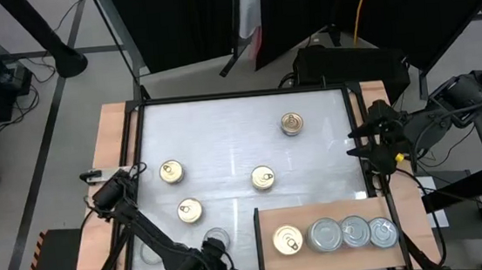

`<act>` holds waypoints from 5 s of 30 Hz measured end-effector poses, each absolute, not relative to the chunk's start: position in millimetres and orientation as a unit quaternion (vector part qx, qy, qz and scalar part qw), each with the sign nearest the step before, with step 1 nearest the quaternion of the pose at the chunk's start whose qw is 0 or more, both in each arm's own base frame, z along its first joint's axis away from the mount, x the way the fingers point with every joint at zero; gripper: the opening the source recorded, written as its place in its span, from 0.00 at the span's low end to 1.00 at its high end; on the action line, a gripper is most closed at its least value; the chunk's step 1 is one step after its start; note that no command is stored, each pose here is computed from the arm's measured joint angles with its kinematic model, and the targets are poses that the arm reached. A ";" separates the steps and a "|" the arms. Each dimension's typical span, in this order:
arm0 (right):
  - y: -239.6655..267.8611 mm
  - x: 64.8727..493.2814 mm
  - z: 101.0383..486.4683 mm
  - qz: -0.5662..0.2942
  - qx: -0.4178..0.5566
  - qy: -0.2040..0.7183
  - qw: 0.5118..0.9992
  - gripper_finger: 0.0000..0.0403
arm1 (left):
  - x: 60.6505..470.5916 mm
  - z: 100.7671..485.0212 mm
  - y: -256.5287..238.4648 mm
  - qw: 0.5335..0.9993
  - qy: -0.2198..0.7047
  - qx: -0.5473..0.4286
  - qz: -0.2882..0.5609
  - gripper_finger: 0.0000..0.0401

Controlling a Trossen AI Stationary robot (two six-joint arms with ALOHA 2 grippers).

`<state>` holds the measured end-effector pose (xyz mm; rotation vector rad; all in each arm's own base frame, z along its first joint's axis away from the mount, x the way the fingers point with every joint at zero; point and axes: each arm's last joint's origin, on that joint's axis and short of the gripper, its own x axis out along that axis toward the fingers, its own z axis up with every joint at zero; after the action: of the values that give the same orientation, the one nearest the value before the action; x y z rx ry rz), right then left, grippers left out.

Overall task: Stack canned seafood by type on shelf
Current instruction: Stack the green tuna can on top of the other green tuna can on the shelf

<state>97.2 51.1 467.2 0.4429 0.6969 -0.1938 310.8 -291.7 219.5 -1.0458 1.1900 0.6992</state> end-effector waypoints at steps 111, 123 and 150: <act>50.9 96.9 466.5 -0.100 0.223 0.341 0.908 0.62 | 300.5 204.4 -257.6 0.789 0.432 -0.289 0.327 0.00; 53.1 98.8 465.6 -0.101 0.250 0.349 0.898 0.62 | 272.9 183.6 -269.0 0.821 0.404 -0.230 0.331 0.00; 64.5 115.4 459.9 -0.118 0.245 0.365 0.890 0.62 | 257.7 169.2 -281.6 0.838 0.434 -0.184 0.275 0.00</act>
<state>115.4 64.5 459.9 0.5093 0.7585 -0.2442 257.7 -281.6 169.2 -0.3884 0.9189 0.5813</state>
